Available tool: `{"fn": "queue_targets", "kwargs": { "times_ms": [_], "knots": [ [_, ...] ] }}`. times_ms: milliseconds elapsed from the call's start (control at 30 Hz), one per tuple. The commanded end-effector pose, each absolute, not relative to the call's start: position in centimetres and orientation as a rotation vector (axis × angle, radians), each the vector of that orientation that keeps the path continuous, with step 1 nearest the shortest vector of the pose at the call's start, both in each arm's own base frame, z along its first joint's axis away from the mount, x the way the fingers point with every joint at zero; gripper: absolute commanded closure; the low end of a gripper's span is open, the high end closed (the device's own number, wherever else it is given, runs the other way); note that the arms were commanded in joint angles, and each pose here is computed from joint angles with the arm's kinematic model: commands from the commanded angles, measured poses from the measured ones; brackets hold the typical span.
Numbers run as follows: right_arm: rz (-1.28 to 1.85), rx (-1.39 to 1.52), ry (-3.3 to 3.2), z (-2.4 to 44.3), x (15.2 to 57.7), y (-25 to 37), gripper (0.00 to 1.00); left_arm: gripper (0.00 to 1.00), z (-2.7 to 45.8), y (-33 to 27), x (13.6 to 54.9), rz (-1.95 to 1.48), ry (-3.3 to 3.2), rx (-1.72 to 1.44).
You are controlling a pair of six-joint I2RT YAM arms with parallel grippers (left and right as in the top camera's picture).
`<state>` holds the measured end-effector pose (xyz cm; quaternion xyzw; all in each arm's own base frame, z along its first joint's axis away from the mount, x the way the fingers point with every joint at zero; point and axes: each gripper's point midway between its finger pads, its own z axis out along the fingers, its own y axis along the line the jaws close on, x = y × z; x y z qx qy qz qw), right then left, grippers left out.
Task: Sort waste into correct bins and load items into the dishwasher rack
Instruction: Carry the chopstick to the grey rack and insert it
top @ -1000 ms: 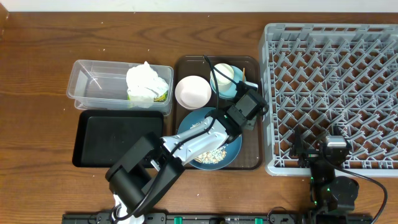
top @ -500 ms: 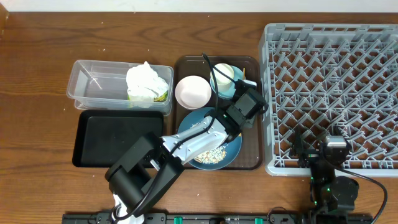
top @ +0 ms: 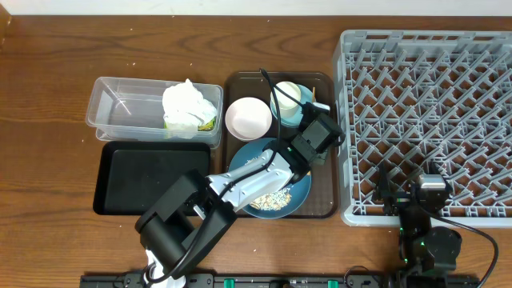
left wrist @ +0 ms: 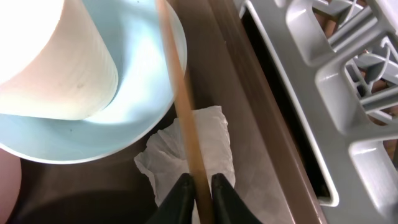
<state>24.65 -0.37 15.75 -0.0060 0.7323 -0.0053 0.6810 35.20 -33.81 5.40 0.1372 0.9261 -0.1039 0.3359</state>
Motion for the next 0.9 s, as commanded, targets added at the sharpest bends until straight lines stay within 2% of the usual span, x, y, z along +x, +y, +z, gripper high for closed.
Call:
{"fn": "queue_targets", "kwargs": {
  "times_ms": [0,300,533,733,867],
  "knots": [
    [-0.014,-0.017,1.644,15.7,24.6,-0.4,0.01,0.89,5.1,-33.4,35.5,-0.242,2.412,0.353],
    [-0.014,-0.017,1.644,15.7,24.6,-0.4,0.01,0.92,5.9,-33.5,35.7,-0.252,2.395,0.345],
    [-0.015,-0.016,1.644,15.7,24.6,-0.4,0.01,0.94,12.7,-33.7,36.6,-0.328,2.264,0.276],
    [-0.014,-0.017,1.644,15.7,24.6,-0.4,0.01,0.94,19.1,-33.6,35.9,-0.583,2.196,-0.008],
    [-0.014,-0.017,1.644,15.7,24.6,-0.4,0.01,0.94,20.0,-35.1,35.0,-0.854,2.232,-0.263]
  ]
}}
